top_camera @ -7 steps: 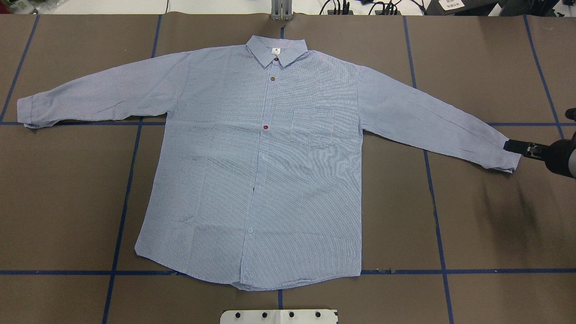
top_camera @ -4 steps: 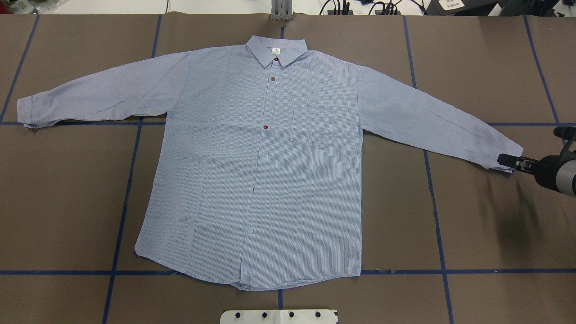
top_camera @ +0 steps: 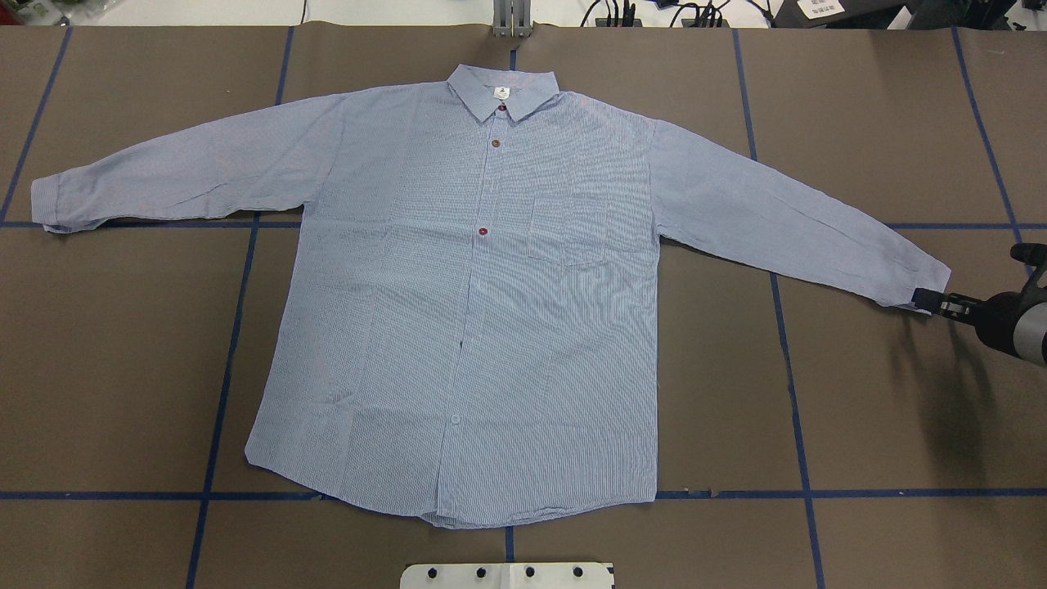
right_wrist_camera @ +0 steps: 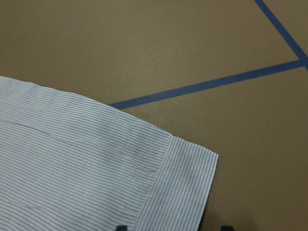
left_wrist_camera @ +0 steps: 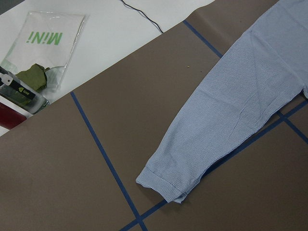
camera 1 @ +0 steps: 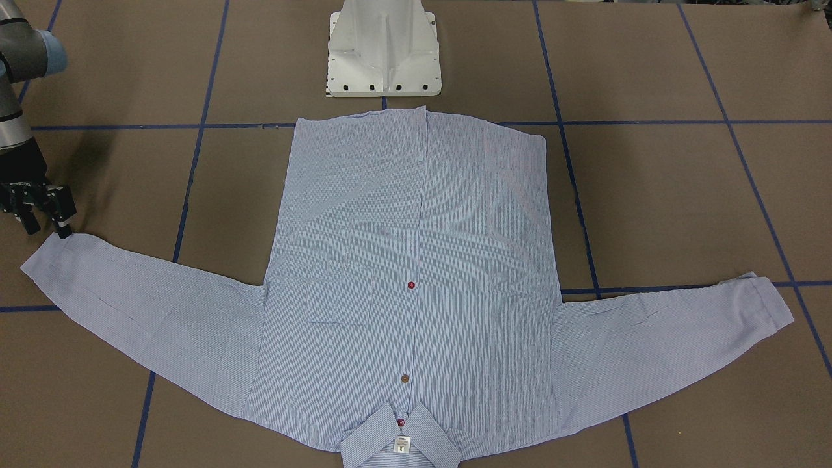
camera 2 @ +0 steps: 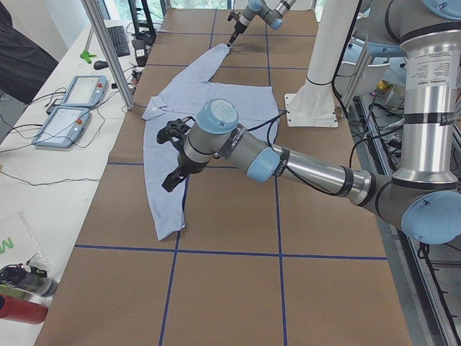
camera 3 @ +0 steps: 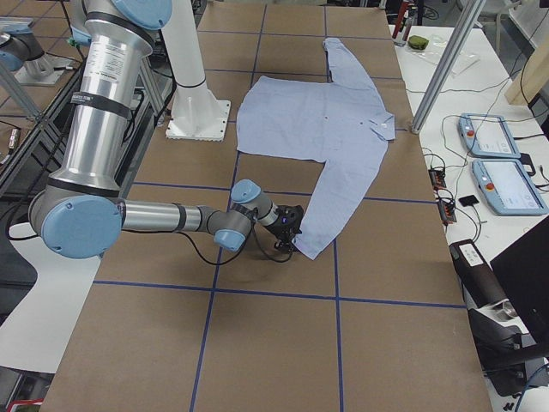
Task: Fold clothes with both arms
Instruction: 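Lower the right gripper to the cuff of the sleeve nearest it and grasp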
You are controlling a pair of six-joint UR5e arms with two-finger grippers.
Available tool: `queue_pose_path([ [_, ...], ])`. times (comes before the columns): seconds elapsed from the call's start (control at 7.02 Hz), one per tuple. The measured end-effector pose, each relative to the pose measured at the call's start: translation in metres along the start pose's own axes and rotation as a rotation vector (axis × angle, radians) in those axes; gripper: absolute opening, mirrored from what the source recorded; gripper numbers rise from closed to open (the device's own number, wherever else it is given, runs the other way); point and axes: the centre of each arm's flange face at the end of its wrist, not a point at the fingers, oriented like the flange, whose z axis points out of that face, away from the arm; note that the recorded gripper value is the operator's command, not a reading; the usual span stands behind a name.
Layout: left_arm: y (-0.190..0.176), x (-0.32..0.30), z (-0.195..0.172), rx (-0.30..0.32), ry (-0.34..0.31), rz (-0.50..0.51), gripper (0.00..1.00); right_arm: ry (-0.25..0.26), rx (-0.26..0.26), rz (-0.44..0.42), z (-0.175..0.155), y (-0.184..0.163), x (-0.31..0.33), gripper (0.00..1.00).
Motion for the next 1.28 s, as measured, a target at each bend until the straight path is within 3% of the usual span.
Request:
queue_pose_path([
  [0.43, 0.000, 0.000, 0.000, -0.001, 0.001, 0.000, 1.00, 0.001, -0.005, 0.001, 0.003, 0.004, -0.001, 0.37],
  [0.71, 0.000, 0.000, 0.001, -0.001, 0.000, 0.000, 1.00, -0.005, -0.008, 0.024, 0.004, 0.006, -0.004, 0.02],
  [1.28, 0.001, -0.001, 0.002, -0.003, 0.001, -0.002, 1.00, -0.026, -0.006, 0.029, 0.000, 0.005, -0.015, 0.00],
])
